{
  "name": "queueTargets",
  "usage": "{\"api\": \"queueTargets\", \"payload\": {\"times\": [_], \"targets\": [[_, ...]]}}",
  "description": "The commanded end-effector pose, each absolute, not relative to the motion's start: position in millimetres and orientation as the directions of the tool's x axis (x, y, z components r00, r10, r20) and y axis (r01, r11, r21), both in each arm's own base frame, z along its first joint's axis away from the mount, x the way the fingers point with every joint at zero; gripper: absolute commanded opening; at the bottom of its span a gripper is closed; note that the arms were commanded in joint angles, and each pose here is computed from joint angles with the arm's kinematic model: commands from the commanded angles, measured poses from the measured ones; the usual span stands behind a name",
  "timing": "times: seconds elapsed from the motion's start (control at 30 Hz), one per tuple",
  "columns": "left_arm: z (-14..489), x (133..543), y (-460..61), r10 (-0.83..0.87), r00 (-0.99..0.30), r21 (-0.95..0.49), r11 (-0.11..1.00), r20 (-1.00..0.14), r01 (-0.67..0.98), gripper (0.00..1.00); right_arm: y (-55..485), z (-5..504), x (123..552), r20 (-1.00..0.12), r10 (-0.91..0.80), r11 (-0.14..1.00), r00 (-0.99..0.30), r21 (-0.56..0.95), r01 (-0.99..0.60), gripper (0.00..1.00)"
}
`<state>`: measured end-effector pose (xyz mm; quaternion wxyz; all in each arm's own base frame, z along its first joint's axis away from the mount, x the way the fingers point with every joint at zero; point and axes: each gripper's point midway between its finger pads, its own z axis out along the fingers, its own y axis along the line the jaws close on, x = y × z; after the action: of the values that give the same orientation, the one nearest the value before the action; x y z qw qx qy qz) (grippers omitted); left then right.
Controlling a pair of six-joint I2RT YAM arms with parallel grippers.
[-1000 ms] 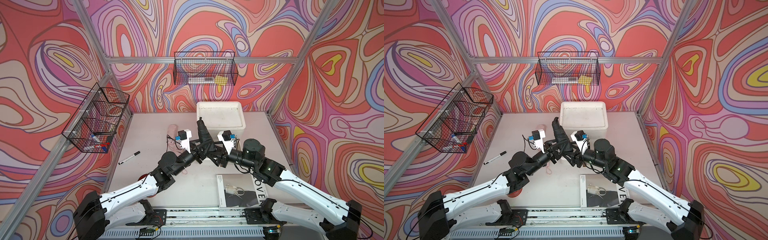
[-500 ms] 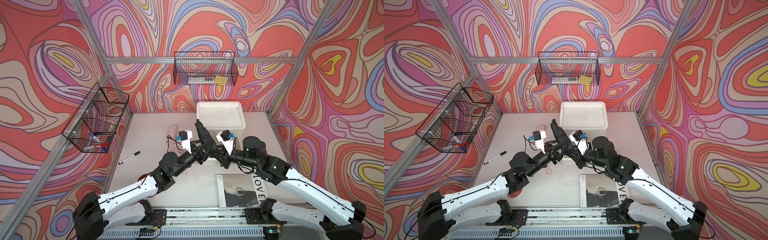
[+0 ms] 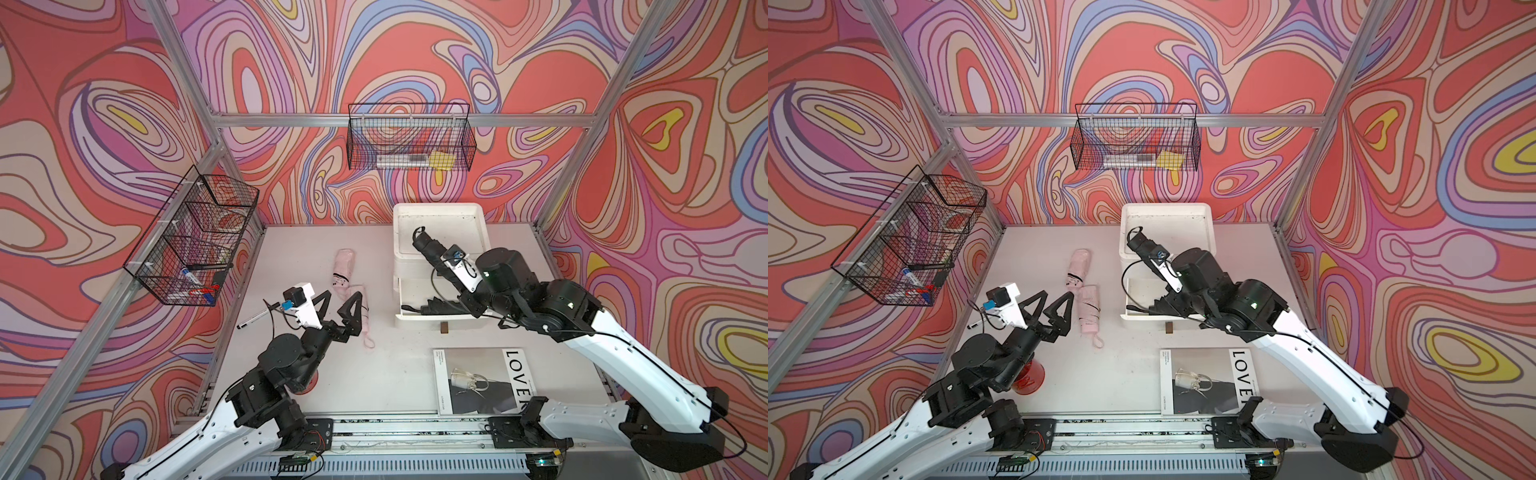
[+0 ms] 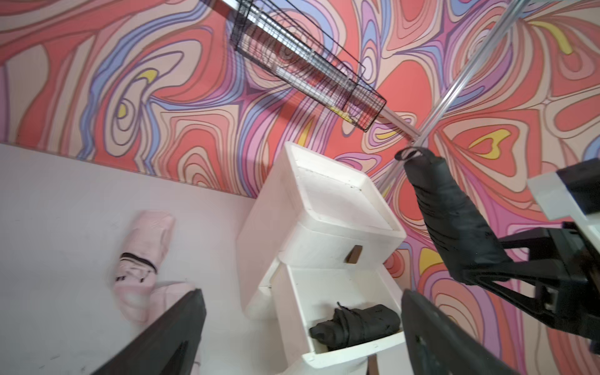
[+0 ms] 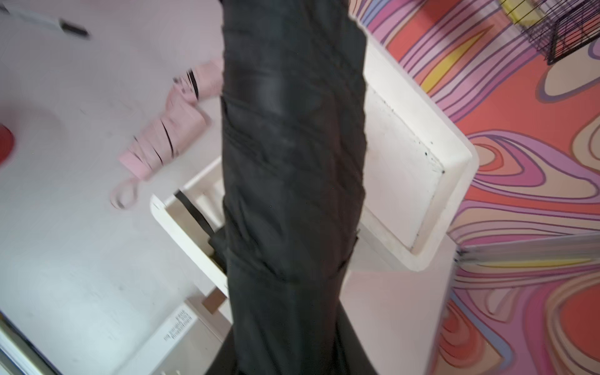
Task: Place the umbrella in the drawer by color
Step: Place the umbrella in the drawer.
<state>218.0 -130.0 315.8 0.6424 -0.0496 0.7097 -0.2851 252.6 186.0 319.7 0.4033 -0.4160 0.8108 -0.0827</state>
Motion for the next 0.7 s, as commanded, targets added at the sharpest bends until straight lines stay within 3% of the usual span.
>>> {"api": "queueTargets", "payload": {"times": [0.0, 0.13, 0.3, 0.47, 0.6, 0.67], "targets": [[246.2, 215.5, -105.9, -0.302, -0.292, -0.353, 0.925, -0.907, 0.14, 0.99, 133.4, 298.2, 249.0, -0.188, -0.922, 0.363, -0.34, -0.726, -0.584, 0.0], [196.8, 214.4, -119.5, -0.242, -0.389, -0.323, 0.933, -0.889, 0.16, 0.99, 123.1, 272.0, 241.6, 0.041, -0.952, 0.183, -0.303, -0.719, -0.671, 0.0], [188.0, 221.1, -128.7, -0.18, -0.389, -0.266, 0.947, -0.903, 0.181, 0.99, 136.0, 275.2, 246.6, 0.073, -0.956, 0.154, -0.284, -0.698, -0.699, 0.0], [180.2, 223.1, -131.5, -0.15, -0.376, -0.238, 0.951, -0.914, 0.199, 0.99, 140.9, 252.7, 258.6, 0.24, -0.933, 0.035, -0.266, -0.679, -0.733, 0.0], [173.8, 220.3, -125.3, -0.152, -0.385, -0.236, 0.955, -0.91, 0.181, 0.99, 154.5, 242.5, 269.6, 0.267, -0.932, 0.002, -0.245, -0.672, -0.741, 0.0], [172.0, 219.5, -124.2, -0.167, -0.38, -0.249, 0.952, -0.91, 0.179, 0.99, 166.2, 245.6, 282.3, 0.248, -0.938, -0.003, -0.242, -0.705, -0.71, 0.17]]}}
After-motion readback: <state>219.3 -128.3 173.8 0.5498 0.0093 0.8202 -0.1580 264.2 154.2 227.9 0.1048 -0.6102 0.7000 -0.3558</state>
